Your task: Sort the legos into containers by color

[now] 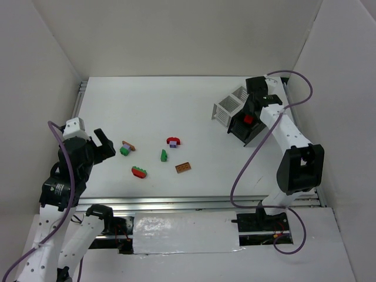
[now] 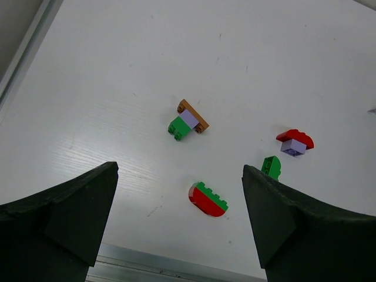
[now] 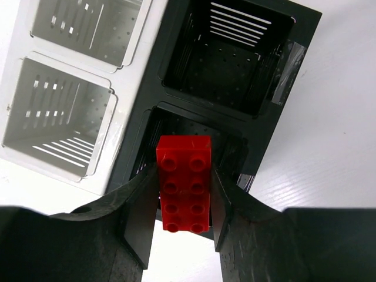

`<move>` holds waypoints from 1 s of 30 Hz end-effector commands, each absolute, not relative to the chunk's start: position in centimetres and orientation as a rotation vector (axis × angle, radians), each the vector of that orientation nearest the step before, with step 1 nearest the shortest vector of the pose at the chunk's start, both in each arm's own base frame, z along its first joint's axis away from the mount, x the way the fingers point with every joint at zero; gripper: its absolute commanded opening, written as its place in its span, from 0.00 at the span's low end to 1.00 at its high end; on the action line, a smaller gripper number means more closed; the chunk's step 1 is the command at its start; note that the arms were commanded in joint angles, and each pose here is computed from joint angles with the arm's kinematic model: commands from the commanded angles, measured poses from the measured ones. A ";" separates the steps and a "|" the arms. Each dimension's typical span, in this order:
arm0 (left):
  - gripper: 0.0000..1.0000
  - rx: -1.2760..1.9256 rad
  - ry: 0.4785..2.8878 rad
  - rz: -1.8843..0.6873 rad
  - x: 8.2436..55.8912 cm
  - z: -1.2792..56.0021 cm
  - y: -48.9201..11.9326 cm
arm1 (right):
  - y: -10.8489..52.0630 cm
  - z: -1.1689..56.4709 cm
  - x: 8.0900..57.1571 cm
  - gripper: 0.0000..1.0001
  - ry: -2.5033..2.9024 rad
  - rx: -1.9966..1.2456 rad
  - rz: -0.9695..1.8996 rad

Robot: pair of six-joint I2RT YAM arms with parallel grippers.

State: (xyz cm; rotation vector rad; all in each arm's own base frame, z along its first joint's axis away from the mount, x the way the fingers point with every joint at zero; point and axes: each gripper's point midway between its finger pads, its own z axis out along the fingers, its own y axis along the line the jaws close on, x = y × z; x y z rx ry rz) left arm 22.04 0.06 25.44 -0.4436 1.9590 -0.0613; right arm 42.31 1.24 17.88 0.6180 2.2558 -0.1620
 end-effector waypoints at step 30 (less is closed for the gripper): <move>0.99 -0.763 1.809 0.197 19.9 26.9 6.0 | 47.5 12.6 22.4 0.91 2.167 -1.143 0.596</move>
